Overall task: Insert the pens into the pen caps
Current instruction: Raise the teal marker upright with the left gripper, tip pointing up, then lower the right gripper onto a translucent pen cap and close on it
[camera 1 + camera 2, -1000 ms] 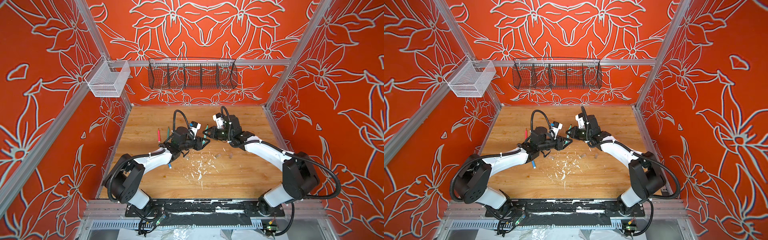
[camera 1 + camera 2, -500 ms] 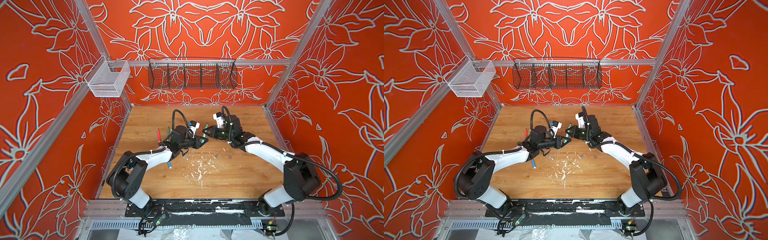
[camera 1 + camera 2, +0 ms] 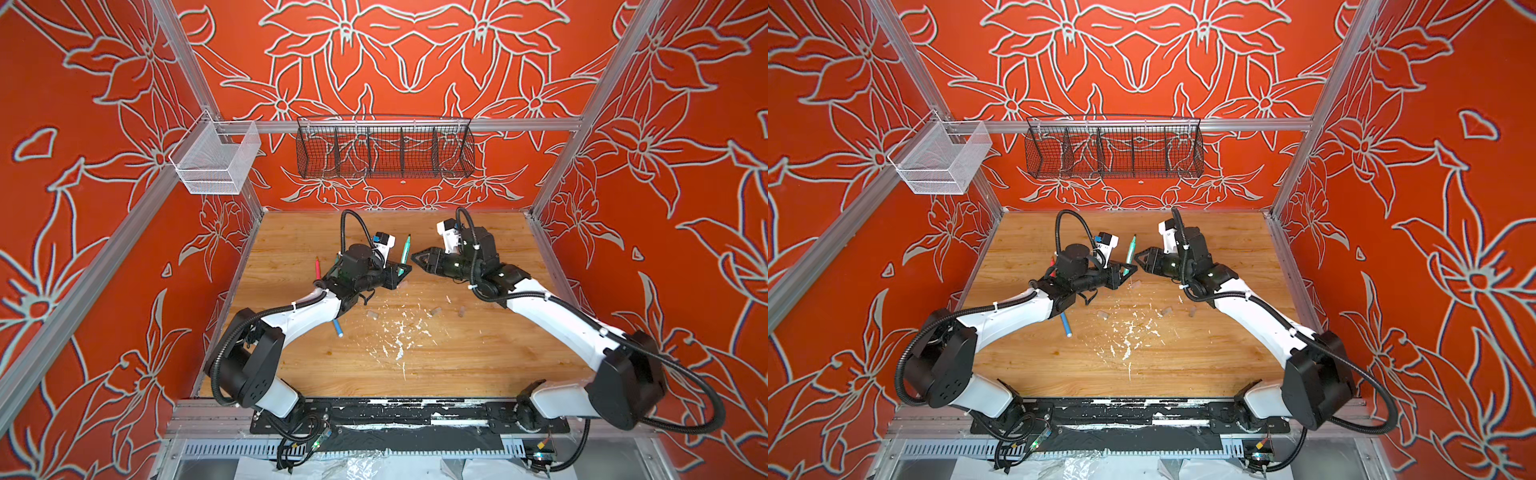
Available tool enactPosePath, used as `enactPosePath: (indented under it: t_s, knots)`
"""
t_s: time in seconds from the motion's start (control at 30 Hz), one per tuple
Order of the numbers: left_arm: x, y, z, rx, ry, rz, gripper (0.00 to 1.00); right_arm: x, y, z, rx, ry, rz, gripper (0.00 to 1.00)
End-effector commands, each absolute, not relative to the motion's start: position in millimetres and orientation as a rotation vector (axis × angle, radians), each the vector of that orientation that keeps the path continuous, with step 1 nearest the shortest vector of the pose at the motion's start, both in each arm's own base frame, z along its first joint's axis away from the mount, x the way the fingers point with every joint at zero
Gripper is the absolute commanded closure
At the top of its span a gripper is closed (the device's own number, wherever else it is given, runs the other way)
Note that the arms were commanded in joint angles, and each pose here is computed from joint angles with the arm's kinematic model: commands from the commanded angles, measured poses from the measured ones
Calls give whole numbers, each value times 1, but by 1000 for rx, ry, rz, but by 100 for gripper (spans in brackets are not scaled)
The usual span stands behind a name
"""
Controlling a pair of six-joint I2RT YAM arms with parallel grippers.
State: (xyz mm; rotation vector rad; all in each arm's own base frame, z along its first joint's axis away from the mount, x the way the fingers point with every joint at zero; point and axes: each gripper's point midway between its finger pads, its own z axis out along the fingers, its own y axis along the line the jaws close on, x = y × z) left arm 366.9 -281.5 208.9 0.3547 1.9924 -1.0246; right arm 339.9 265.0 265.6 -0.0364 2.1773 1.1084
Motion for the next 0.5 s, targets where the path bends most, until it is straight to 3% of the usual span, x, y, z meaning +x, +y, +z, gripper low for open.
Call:
enactPosePath:
  t_s: [0.0,0.13,0.47]
  knots:
    - [375,-269,246,420,1871,-867,100,336,225,275,13,2203,827,56]
    - [365,-271,251,491,1836,-851,100,333,185,248,109,2250,580,58]
    - [310,-303,250,727,1795,-813,100,316,149,157,205,2513,289,63]
